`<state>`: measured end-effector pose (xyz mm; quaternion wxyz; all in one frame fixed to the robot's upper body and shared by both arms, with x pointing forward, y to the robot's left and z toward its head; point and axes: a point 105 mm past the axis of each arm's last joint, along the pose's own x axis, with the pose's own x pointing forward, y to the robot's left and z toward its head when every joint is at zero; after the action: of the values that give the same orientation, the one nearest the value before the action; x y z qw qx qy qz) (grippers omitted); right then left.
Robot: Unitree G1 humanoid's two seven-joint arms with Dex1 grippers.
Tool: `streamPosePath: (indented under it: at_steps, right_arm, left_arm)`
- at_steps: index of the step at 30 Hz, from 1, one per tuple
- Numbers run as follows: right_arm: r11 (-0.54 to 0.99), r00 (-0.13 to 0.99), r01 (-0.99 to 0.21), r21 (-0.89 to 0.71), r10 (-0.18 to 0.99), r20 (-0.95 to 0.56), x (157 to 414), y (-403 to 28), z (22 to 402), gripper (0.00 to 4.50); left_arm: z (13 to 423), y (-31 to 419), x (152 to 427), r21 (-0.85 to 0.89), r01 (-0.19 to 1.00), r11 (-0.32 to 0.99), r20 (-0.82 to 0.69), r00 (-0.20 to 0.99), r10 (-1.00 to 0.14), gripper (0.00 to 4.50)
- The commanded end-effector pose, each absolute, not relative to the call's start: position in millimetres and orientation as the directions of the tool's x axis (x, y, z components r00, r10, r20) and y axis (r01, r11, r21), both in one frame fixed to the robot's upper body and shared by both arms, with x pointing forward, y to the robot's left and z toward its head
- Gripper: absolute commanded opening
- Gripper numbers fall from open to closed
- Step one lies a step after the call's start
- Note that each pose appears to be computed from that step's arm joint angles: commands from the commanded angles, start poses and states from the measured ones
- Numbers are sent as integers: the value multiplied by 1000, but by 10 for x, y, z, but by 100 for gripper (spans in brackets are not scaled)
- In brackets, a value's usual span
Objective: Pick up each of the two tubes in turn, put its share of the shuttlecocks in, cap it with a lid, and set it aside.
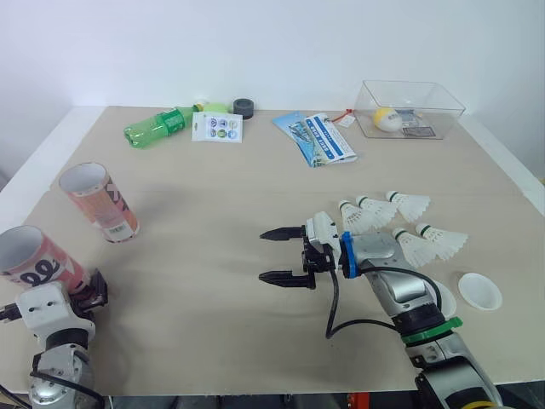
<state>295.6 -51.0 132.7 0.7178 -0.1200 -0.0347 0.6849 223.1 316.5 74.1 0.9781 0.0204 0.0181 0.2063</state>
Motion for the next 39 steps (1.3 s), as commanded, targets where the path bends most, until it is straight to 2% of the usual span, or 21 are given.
streamPosePath:
  at_steps: [1, 5, 14, 16, 27, 38, 39]
  right_arm:
    - [35, 63, -963, -267, 993, -97, 2930, -519, 1450, 443]
    - [40, 69, -963, -265, 992, -101, 2917, -539, 1443, 443]
    - [46, 74, -964, -261, 992, -101, 2903, -541, 1442, 443]
    - [43, 72, -964, -261, 992, -103, 2903, -539, 1441, 450]
    - [48, 76, -965, -258, 992, -101, 2904, -545, 1437, 450]
    - [54, 80, -968, -246, 992, -97, 2891, -540, 1418, 450]
    - [54, 80, -968, -245, 992, -96, 2889, -539, 1417, 450]
  left_arm:
    - [573, 3224, 2226, 61, -341, 938, -101, 933, 346, 450]
    - [462, 3174, 2196, 59, -284, 957, -141, 947, 289, 450]
    - [398, 3157, 2152, 27, -273, 962, -158, 949, 274, 450]
    - [392, 3167, 2136, 30, -280, 960, -159, 946, 281, 399]
    - [398, 3186, 2099, 35, -284, 958, -155, 946, 286, 399]
    - [397, 3093, 2155, 47, -197, 979, -165, 965, 202, 399]
    - [397, 3089, 2160, 47, -196, 979, -165, 966, 201, 378]
